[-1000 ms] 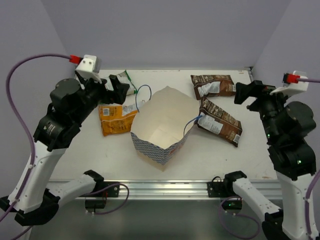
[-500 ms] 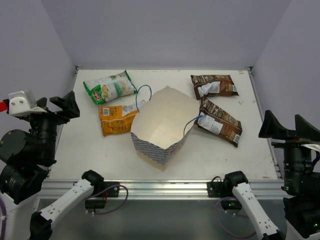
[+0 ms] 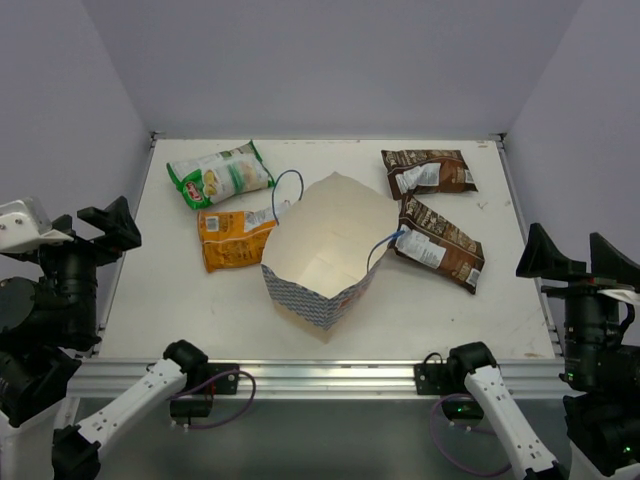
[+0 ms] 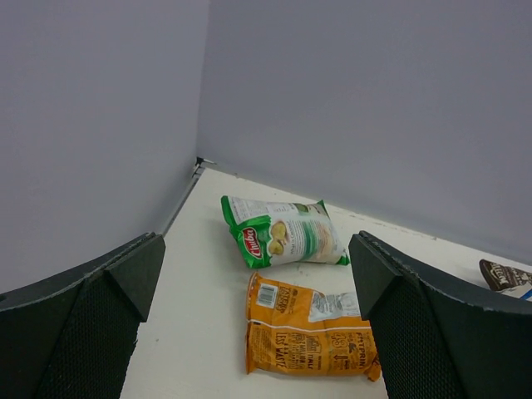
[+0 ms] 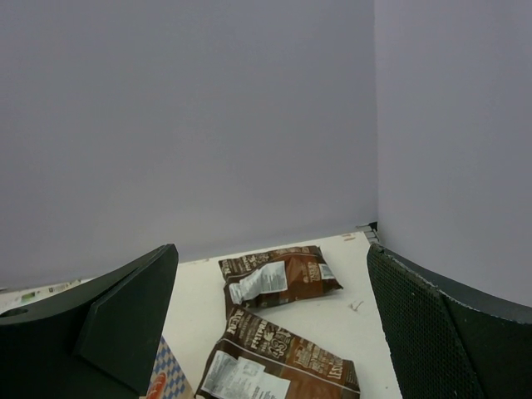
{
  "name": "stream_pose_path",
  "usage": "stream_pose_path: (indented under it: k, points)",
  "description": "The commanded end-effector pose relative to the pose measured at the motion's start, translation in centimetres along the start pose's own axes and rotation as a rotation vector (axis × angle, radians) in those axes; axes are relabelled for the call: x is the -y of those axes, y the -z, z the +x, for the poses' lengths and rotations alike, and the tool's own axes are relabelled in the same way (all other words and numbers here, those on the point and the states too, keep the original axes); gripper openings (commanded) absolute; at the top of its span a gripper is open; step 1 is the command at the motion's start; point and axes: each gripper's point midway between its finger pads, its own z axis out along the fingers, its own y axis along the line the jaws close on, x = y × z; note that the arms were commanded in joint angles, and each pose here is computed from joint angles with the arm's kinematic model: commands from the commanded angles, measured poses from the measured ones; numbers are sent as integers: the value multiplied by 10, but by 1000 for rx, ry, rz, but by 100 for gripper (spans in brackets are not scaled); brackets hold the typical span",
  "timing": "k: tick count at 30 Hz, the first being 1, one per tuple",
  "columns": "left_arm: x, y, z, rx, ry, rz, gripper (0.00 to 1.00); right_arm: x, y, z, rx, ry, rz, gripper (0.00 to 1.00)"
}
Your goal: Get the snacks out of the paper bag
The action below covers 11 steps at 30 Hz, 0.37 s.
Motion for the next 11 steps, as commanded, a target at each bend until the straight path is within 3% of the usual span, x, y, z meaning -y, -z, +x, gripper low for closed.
stream_pose_path:
  k: [1,11]
  points:
    - [-5,4,-4,3,37,-15,100,1,0,-9,33,8,4,99]
    - [-3,3,3,-16,44,-1,100,-1,-1,-8,25,7,-5,99]
